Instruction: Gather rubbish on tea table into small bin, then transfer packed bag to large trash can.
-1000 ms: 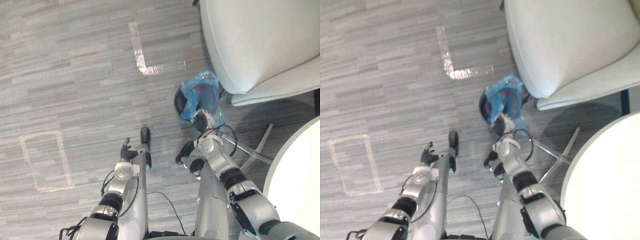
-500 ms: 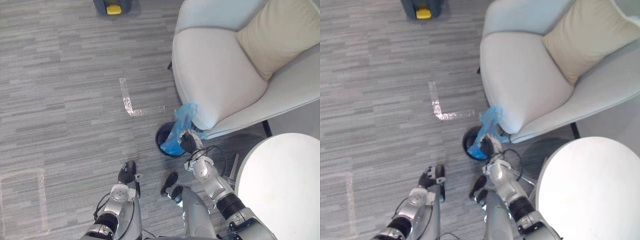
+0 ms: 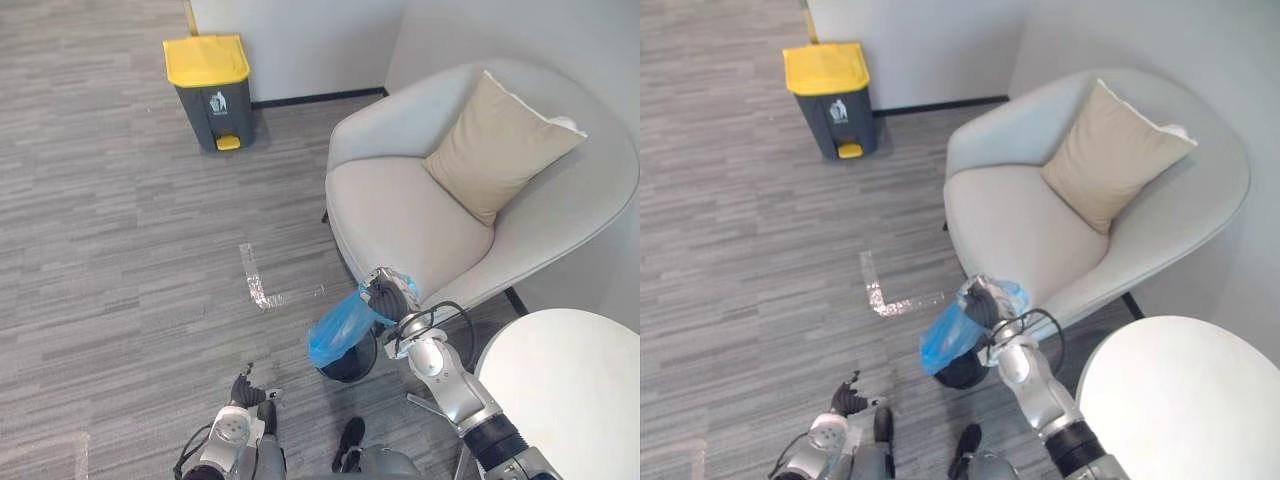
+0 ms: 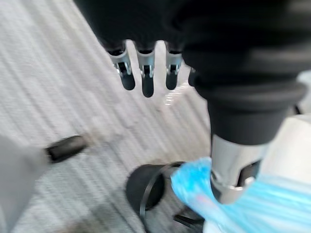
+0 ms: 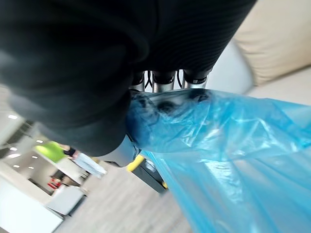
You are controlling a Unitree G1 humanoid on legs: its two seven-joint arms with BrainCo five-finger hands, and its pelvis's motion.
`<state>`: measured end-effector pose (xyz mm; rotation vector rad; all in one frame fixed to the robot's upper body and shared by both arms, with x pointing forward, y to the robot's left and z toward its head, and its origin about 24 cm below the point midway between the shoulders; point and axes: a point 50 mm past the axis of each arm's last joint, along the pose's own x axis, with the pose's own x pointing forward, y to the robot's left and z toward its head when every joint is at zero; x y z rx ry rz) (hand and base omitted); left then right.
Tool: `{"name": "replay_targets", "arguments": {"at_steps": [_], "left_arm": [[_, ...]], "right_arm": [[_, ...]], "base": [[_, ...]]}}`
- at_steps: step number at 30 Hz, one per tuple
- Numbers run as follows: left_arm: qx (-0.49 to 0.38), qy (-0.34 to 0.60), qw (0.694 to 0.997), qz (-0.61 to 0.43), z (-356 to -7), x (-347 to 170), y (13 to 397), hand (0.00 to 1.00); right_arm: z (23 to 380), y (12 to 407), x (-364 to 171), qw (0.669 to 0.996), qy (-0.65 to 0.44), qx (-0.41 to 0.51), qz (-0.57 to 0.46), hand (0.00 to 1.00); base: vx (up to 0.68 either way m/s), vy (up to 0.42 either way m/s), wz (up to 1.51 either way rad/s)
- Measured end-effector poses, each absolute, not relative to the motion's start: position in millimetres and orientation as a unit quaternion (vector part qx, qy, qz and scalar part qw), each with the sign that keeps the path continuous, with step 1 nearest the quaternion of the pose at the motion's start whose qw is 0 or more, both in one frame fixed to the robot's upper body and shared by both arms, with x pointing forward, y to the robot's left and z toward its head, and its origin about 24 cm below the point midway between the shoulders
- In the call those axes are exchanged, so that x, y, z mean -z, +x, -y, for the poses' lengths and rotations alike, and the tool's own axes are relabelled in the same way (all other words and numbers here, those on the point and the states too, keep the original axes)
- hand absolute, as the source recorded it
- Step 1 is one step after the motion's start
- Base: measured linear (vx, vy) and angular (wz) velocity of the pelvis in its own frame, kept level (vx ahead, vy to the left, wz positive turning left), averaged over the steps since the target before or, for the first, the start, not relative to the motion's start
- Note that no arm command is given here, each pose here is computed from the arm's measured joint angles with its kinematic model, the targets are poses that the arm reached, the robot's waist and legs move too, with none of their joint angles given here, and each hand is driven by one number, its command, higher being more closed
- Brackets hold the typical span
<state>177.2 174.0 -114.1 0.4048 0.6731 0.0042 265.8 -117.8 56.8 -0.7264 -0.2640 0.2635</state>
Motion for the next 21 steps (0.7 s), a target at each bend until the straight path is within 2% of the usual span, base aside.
{"name": "replay_targets", "arguments": {"at_steps": [3, 10, 21], "left_arm": [[0.018, 0.198, 0.934, -0.297, -164, 105, 182, 0.00], [0.056, 0.204, 0.971, -0.108, -140, 38, 217, 0.00], [0.075, 0.264, 0.956, 0.099, -123, -40, 239, 0.00]], "right_arm": [[123, 265, -62, 0.916, -0.353, -0.134, 0.136, 1.00], [125, 259, -100, 0.907, -0.325, -0.156, 0.217, 1.00], [108, 258, -123, 0.904, -0.264, -0.212, 0.260, 1.00]], "base": [[0.00, 0.048, -0.12], [0.03, 0.023, -0.03], [0.02, 0.010, 0.00]]}}
